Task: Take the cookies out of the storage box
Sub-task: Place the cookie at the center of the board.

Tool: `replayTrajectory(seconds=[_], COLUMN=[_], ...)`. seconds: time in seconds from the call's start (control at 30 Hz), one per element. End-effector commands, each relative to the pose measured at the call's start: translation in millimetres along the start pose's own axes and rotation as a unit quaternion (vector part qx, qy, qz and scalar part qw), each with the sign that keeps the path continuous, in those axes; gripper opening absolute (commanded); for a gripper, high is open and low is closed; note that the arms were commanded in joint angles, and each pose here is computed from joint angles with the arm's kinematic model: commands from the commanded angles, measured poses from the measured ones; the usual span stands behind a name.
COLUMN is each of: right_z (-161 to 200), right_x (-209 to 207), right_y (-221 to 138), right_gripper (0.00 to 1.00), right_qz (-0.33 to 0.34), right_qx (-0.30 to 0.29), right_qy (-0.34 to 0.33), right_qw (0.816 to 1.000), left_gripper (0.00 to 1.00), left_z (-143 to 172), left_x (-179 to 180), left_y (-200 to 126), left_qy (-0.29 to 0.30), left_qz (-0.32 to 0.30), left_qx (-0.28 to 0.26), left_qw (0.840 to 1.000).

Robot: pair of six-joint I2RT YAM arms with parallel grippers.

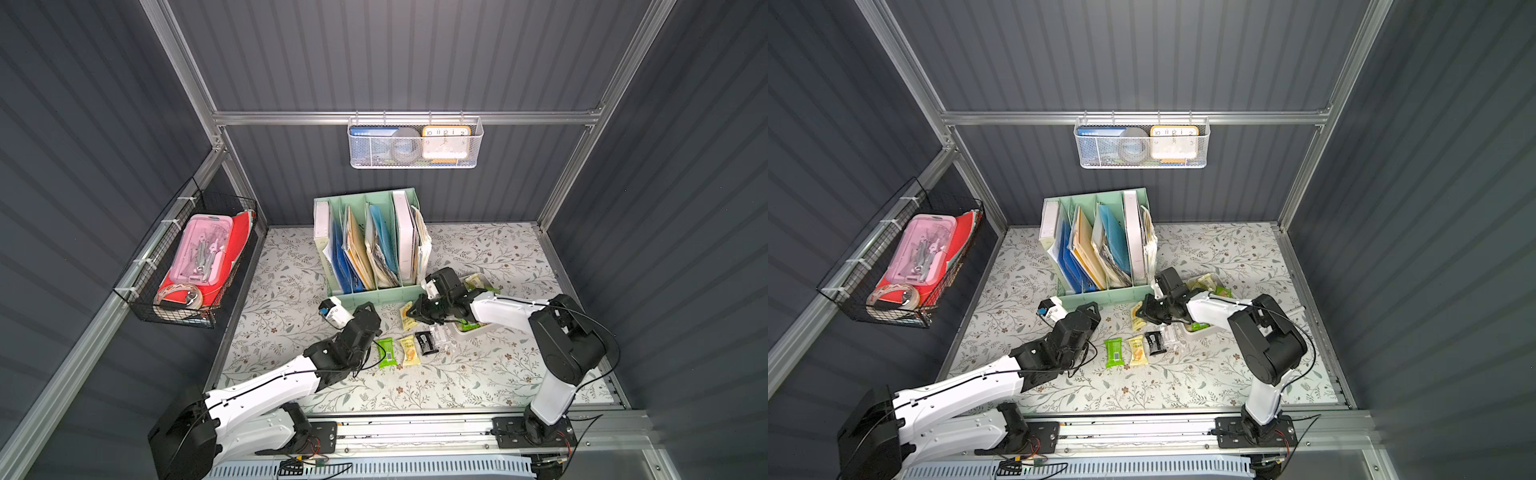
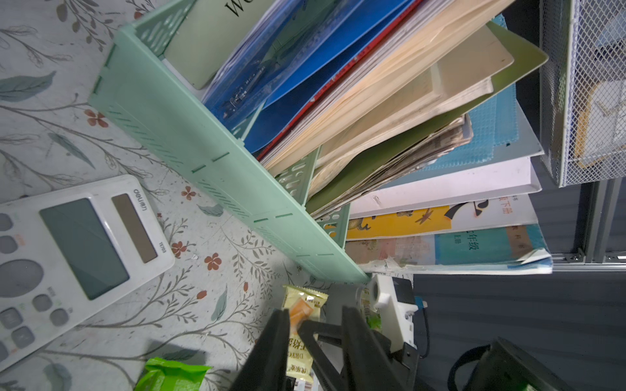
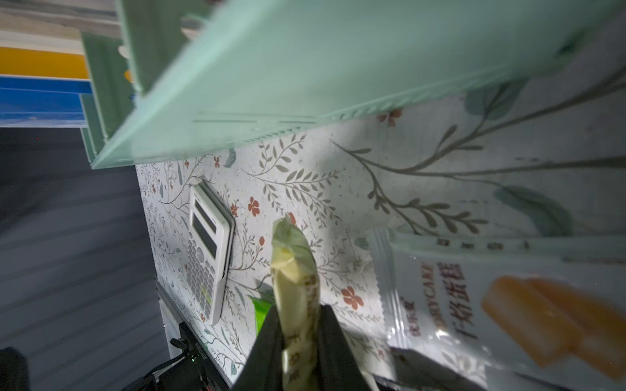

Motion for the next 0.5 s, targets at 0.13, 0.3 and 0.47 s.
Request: replayTrajectory(seconds=[0.13, 0.3, 0.47], right_z=[-9, -8, -8], right_x=[3, -3, -1], right_y=[12, 19, 13], right_gripper=[0.17, 0.23, 0.35], right_qz=[0.002, 0.015, 0.029], right_qx=[-0.016, -0.01, -0.015], right_qy=[0.001, -0.002, -0.013], right_qw=[1.0, 1.0, 0.999], left_gripper=[0.31, 0.31, 0.31], left_z=[-7, -6, -6], left_x=[15, 15, 18], left_y=[-2, -2, -1], left_qy=[0.001, -0.001, -0.002], left_qz=[-0.016, -0.015, -0.016], left_qx=[-0.014, -0.012, -0.009], left_qw=[1.0, 1.0, 1.0])
Point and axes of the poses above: each gripper's point midway between its finger pads, its own y axis out along the fingers, its own x axis along the line the jaws close on, z = x × y, the point moved 3 cm from there along -y, back along the fingers, and after that the axes turned 12 degrees about -y, right-handed, at the moved point
